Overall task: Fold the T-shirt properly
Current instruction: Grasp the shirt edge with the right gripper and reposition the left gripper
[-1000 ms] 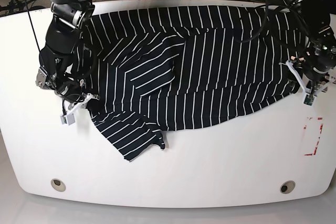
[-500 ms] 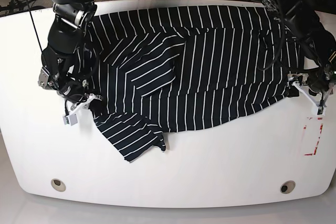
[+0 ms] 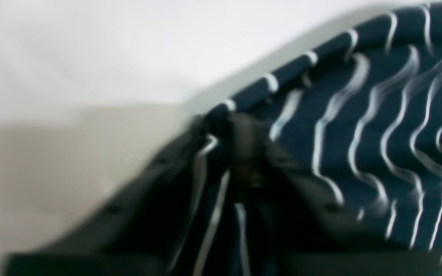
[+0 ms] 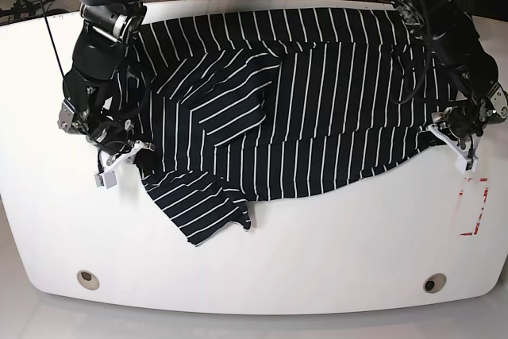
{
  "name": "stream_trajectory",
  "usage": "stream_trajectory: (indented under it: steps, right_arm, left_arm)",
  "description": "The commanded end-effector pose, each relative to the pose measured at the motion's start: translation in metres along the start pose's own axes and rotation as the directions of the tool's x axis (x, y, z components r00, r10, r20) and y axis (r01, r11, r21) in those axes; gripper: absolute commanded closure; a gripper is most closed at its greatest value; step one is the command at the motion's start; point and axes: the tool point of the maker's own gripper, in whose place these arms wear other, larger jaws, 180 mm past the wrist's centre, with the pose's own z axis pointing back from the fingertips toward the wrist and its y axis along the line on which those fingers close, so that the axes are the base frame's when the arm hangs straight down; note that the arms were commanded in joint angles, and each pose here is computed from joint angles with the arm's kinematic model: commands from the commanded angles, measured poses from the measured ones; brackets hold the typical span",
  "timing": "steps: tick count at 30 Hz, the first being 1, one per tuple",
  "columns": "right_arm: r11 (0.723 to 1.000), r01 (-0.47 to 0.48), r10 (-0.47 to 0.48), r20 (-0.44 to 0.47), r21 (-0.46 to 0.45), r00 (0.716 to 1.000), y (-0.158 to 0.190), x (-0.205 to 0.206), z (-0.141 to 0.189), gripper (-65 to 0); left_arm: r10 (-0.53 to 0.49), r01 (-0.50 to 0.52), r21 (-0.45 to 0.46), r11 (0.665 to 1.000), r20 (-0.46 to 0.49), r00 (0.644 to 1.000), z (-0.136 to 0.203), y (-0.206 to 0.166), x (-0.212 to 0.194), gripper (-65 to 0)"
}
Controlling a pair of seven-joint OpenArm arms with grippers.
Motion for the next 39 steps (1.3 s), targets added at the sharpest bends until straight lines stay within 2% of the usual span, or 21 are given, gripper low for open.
stream_trajectory:
  steps: [1, 6, 8, 12, 14, 16, 17, 18, 19, 21, 23, 25, 29, 32, 35, 37, 39]
  right_arm:
    - [0.999, -0.028, 0.024, -0.092, -0.043, 0.995, -0.01, -0.015, 0.004, -3.3]
    - [0.999, -0.022, 0.017, -0.107, -0.047, 0.994, -0.013, -0.025, 0.005, -3.3]
    - [0.999, -0.021, 0.015, -0.11, -0.047, 0.994, -0.013, -0.026, 0.005, -3.3]
    - [0.999, -0.021, 0.015, -0.11, -0.047, 0.994, -0.013, -0.026, 0.005, -3.3]
    - [0.999, -0.021, 0.015, -0.11, -0.047, 0.994, -0.013, -0.026, 0.005, -3.3]
    - [0.999, -0.021, 0.016, -0.108, -0.047, 0.994, -0.013, -0.026, 0.005, -3.3]
    - [0.999, -0.021, 0.016, -0.108, -0.047, 0.994, -0.013, -0.026, 0.005, -3.3]
    - [0.999, -0.021, 0.016, -0.108, -0.047, 0.994, -0.013, -0.026, 0.005, -3.3]
    - [0.999, -0.022, 0.017, -0.107, -0.047, 0.994, -0.013, -0.025, 0.005, -3.3]
    - [0.999, -0.022, 0.017, -0.107, -0.047, 0.994, -0.013, -0.025, 0.005, -3.3]
    - [0.999, -0.023, 0.018, -0.108, -0.046, 0.994, -0.013, -0.025, 0.004, -3.3]
    - [0.999, -0.022, 0.017, -0.109, -0.047, 0.994, -0.013, -0.026, 0.005, -3.3]
    - [0.999, -0.022, 0.017, -0.109, -0.047, 0.994, -0.013, -0.026, 0.005, -3.3]
    - [0.999, -0.022, 0.017, -0.109, -0.047, 0.994, -0.013, -0.026, 0.005, -3.3]
    - [0.999, -0.022, 0.017, -0.109, -0.047, 0.994, -0.013, -0.026, 0.005, -3.3]
    - [0.999, -0.021, 0.016, -0.109, -0.044, 0.994, -0.011, -0.026, 0.004, -3.3]
    - [0.999, -0.02, 0.016, -0.11, -0.041, 0.994, -0.01, -0.027, 0.003, -3.3]
  left_arm:
    - [-0.053, 0.052, 0.02, 0.998, 0.043, 0.998, 0.008, 0.002, 0.024, -3.2]
    - [-0.24, 0.228, 0.095, 0.969, 0.143, 0.96, 0.036, -0.016, 0.075, -3.8]
    - [-0.304, 0.288, 0.118, 0.95, 0.156, 0.94, 0.044, -0.024, 0.083, -3.8]
    - [-0.436, 0.411, 0.154, 0.898, 0.206, 0.876, 0.061, -0.052, 0.107, -3.9]
    - [-0.505, 0.475, 0.174, 0.862, 0.237, 0.83, 0.072, -0.071, 0.121, -4.3]
    - [-0.551, 0.522, 0.179, 0.834, 0.24, 0.799, 0.075, -0.084, 0.123, -4.7]
    - [-0.576, 0.545, 0.186, 0.817, 0.233, 0.784, 0.078, -0.087, 0.121, -6.4]
    - [-0.609, 0.576, 0.198, 0.793, 0.225, 0.761, 0.082, -0.089, 0.121, -11.1]
    - [-0.63, 0.597, 0.202, 0.776, 0.22, 0.744, 0.084, -0.092, 0.121, -16.9]
    - [-0.646, 0.617, 0.192, 0.763, 0.213, 0.733, 0.082, -0.098, 0.116, -28.3]
    - [-0.646, 0.621, 0.178, 0.763, 0.197, 0.737, 0.079, -0.098, 0.105, -44.0]
    - [-0.643, 0.623, 0.161, 0.766, 0.178, 0.745, 0.076, -0.096, 0.093, -52.2]
    - [-0.646, 0.631, 0.142, 0.763, 0.13, 0.752, 0.072, -0.088, 0.071, -51.8]
    - [-0.617, 0.598, 0.16, 0.786, 0.131, 0.776, 0.076, -0.077, 0.071, -51.1]
    - [-0.516, 0.488, 0.182, 0.854, 0.178, 0.838, 0.085, -0.053, 0.074, -51.1]
    - [-0.411, 0.379, 0.17, 0.91, 0.245, 0.878, 0.092, -0.036, 0.082, -51.1]
    - [-0.338, 0.304, 0.157, 0.94, 0.279, 0.899, 0.093, -0.022, 0.087, -51.1]
